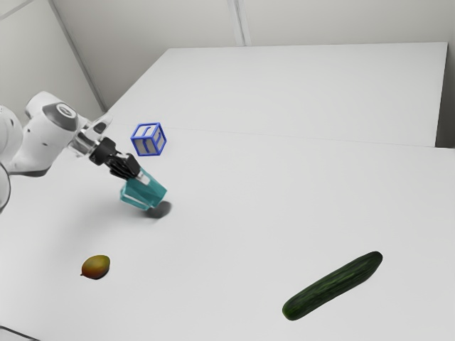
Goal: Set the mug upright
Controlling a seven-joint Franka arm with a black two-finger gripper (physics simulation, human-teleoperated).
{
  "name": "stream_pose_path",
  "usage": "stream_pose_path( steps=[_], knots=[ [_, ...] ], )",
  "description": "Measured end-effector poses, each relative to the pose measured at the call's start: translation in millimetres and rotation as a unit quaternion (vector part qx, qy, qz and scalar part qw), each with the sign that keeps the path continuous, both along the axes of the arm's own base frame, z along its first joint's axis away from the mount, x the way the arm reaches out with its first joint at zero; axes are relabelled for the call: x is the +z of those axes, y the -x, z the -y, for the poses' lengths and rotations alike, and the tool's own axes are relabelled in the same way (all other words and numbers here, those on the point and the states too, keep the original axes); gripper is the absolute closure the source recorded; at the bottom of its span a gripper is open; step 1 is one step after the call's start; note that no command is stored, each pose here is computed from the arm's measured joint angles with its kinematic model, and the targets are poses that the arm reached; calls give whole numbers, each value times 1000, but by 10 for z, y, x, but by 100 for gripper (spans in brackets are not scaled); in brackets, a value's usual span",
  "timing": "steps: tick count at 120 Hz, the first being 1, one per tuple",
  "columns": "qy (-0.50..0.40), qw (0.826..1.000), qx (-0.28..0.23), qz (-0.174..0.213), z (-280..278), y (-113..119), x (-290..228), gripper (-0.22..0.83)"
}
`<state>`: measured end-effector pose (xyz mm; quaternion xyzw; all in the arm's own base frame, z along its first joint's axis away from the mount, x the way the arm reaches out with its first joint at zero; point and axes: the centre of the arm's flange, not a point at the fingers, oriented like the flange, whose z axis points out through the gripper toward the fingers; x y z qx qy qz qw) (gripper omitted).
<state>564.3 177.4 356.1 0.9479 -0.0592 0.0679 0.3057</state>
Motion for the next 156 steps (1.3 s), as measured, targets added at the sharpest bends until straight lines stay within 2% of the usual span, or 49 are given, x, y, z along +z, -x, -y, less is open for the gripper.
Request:
stream_pose_path(
  steps=[18, 49, 70, 122, 156],
  knots=[
    [-80, 996, -31, 16, 260, -103, 122, 78],
    [-194, 979, -66, 17, 623, -84, 166, 78],
    [-241, 968, -60, 25, 814, -37, 142, 78],
    [-341, 936, -68, 54, 1071, -106, 117, 78],
    [-357, 931, -55, 46, 1096, -143, 10, 78]
  ],
)
